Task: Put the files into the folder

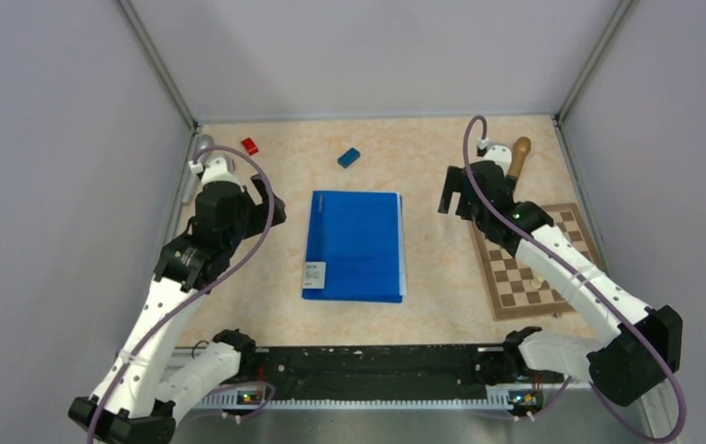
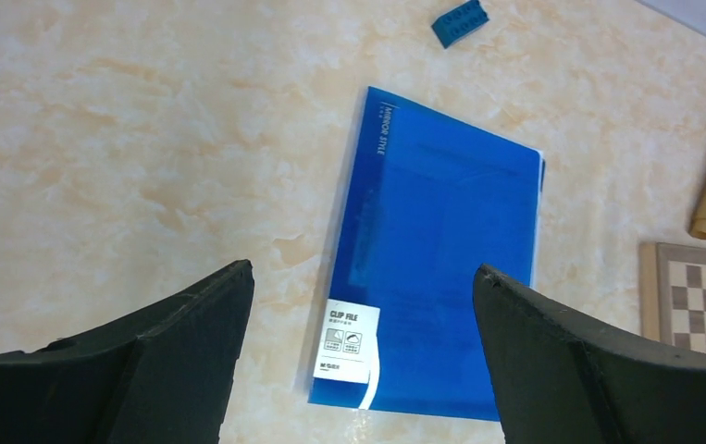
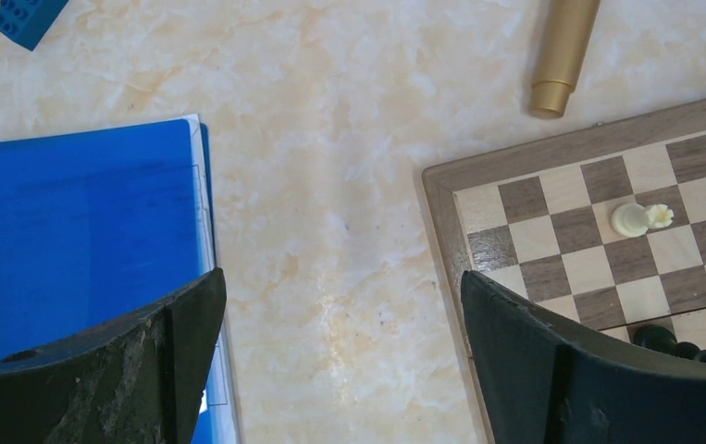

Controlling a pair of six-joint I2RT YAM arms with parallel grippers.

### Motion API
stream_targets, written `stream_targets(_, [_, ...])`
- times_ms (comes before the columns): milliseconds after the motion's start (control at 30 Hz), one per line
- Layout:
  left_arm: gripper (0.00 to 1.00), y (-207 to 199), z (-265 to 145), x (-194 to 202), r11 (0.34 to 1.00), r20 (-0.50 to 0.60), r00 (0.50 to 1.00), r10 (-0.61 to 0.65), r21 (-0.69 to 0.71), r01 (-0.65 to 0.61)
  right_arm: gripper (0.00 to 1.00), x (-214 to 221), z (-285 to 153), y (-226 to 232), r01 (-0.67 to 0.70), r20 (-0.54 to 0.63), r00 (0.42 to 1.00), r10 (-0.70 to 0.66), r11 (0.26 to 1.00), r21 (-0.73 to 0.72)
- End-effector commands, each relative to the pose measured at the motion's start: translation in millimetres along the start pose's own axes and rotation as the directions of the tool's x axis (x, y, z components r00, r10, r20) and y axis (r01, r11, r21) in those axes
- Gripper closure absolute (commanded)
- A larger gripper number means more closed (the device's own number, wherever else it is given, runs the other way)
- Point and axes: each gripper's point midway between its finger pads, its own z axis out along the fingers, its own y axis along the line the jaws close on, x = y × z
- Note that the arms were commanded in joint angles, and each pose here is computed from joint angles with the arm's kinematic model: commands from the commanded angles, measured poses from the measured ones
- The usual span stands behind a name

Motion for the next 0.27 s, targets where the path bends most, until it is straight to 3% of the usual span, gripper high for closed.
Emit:
stream_targets(0, [0.07, 15.3, 0.0, -5.1, 0.998, 0.070, 0.997, -0.023, -0.060, 0.027, 0.04, -13.1, -1.4, -0.6, -0.029, 0.058, 0.998, 0.029, 1.000, -0.001])
stream_targets(233, [0.09, 29.0, 1.0, -7.2, 0.989, 0.071, 0.997, -0.009, -0.148, 0.020, 0.05, -17.2, -2.1, 0.8, -0.043, 0.072, 0.996, 0.044, 0.999, -0.006])
